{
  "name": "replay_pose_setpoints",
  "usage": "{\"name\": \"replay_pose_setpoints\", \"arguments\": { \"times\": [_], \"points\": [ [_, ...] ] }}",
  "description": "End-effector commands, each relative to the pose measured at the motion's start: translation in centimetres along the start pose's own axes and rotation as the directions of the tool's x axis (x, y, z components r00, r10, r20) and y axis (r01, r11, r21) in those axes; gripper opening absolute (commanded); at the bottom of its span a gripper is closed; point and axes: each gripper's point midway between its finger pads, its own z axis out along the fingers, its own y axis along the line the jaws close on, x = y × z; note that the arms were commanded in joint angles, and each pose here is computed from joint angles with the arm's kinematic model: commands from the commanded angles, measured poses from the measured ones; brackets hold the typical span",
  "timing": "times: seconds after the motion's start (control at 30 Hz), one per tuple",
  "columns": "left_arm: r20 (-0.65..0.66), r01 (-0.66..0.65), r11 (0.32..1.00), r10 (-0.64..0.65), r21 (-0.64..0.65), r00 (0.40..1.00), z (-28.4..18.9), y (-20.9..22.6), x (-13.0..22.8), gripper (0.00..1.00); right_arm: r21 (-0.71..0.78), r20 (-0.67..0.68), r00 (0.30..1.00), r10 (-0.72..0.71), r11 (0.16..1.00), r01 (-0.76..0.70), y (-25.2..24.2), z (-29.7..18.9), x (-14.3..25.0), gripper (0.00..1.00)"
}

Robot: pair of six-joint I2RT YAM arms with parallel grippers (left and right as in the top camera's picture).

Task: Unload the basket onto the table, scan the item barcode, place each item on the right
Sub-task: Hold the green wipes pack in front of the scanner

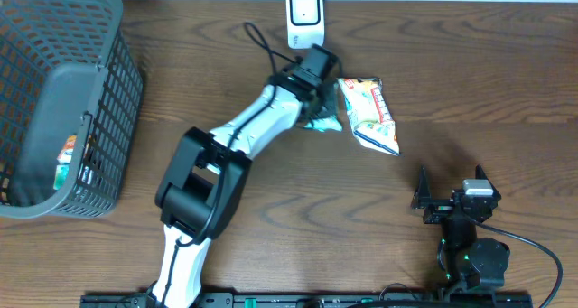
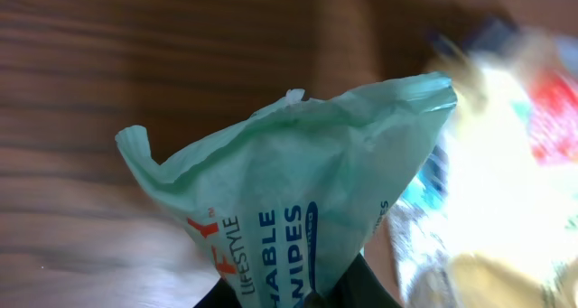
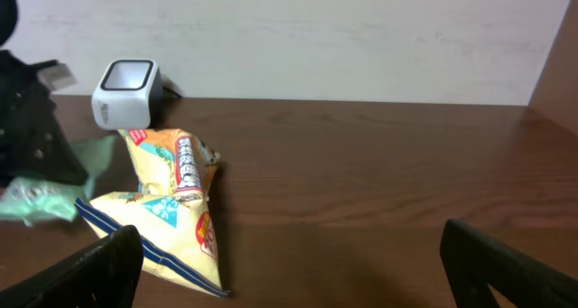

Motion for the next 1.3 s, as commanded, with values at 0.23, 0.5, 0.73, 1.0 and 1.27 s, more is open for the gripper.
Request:
{"name": "replay_pose_setpoints", "arguments": {
  "times": [0.23, 0.5, 0.73, 1.0, 1.27],
  "points": [
    [0.095, 0.193, 0.976, -0.202, 0.101, 0.975, -0.3, -3.1, -2.1, 0.07, -0.005, -0.001, 1.000, -0.012, 1.000, 0.012, 0.1, 0.0, 0.1, 0.99],
    [0.135, 0.087, 0.979, -0.113, 0.187, 0.984, 0.9, -7.3, -1.2, 0.08, -0.005, -0.001, 1.000, -0.012, 1.000, 0.012, 0.1, 0.0, 0.1, 0.99],
    [0.157, -0.059, 0.993, 0.043, 0.100, 0.987, 0.9, -3.6, -2.9, 0.07, -0.005, -0.001, 1.000, -0.012, 1.000, 0.012, 0.1, 0.0, 0.1, 0.99],
    [0.051, -0.056, 0.997, 0.058, -0.046, 0.997, 0.6, 3.8, -3.1, 0.07, -0.005, -0.001, 1.000, -0.012, 1.000, 0.012, 0.1, 0.0, 0.1, 0.99],
    [0.007, -0.074, 0.995, 0.074, -0.072, 0.997, 0.6, 4.6, -2.2, 0.14, -0.005, -0.001, 1.000, -0.012, 1.000, 0.012, 0.1, 0.0, 0.1, 0.99]
  ]
}}
